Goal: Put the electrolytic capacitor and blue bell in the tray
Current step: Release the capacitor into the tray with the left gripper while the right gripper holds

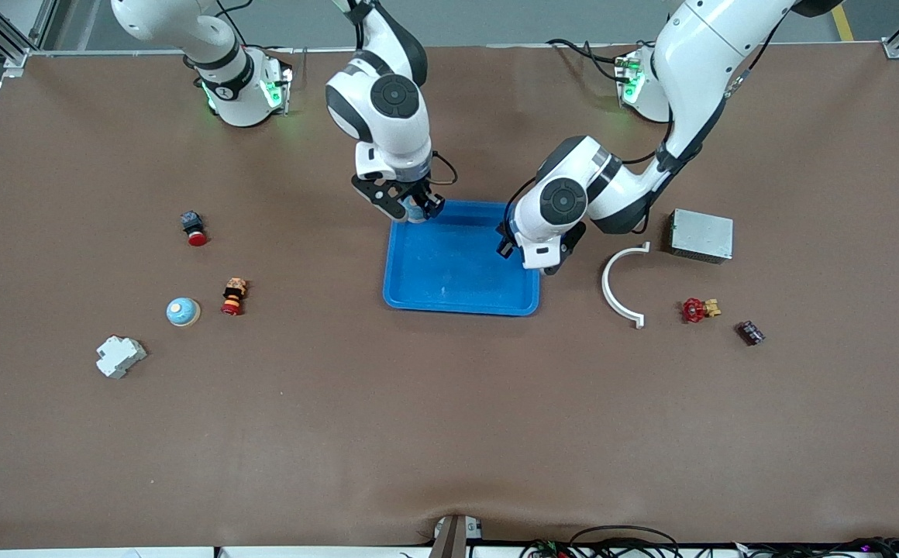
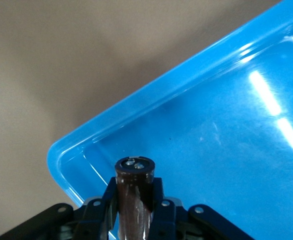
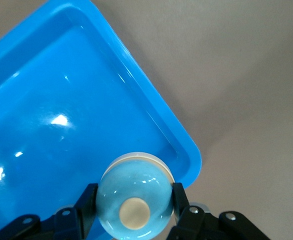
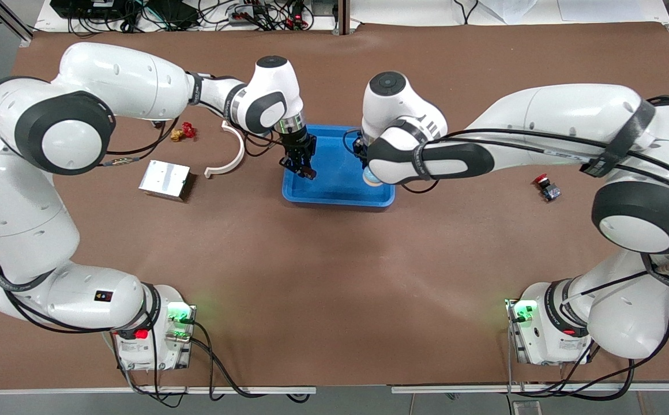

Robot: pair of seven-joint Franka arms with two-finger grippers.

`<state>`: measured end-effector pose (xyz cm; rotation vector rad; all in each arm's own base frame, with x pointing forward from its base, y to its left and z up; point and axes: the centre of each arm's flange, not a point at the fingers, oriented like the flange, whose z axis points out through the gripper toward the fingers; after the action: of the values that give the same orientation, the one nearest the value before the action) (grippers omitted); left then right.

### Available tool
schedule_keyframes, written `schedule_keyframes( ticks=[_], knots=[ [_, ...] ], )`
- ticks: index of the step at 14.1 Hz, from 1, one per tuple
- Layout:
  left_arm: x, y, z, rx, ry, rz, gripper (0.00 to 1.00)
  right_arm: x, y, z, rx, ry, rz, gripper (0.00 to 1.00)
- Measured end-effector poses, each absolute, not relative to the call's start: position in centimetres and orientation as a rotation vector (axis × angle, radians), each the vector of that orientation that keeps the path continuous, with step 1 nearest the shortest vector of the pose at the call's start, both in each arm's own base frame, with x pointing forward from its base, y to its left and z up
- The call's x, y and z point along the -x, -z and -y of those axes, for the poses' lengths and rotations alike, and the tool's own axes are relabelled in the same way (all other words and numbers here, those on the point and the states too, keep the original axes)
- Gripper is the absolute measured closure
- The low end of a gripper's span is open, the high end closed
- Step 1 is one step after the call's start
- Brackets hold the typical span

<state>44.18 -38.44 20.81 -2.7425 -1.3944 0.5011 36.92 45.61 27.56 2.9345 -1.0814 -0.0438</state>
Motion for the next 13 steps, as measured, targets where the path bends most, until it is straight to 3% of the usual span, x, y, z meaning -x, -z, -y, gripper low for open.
schedule_keyframes(
  ticks=[10,13],
  knots=[
    [-43.1,-17.5,38.7,2.669,-0.378,1.383,0.68,-38.6,-21.0,-47.9,-2.863,-0.052,1.113,0.35],
    [-43.7,-17.7,38.6,2.663,-0.370,1.411,0.41,-38.5,-20.3,-49.0,-2.863,-0.056,1.117,0.35]
  ],
)
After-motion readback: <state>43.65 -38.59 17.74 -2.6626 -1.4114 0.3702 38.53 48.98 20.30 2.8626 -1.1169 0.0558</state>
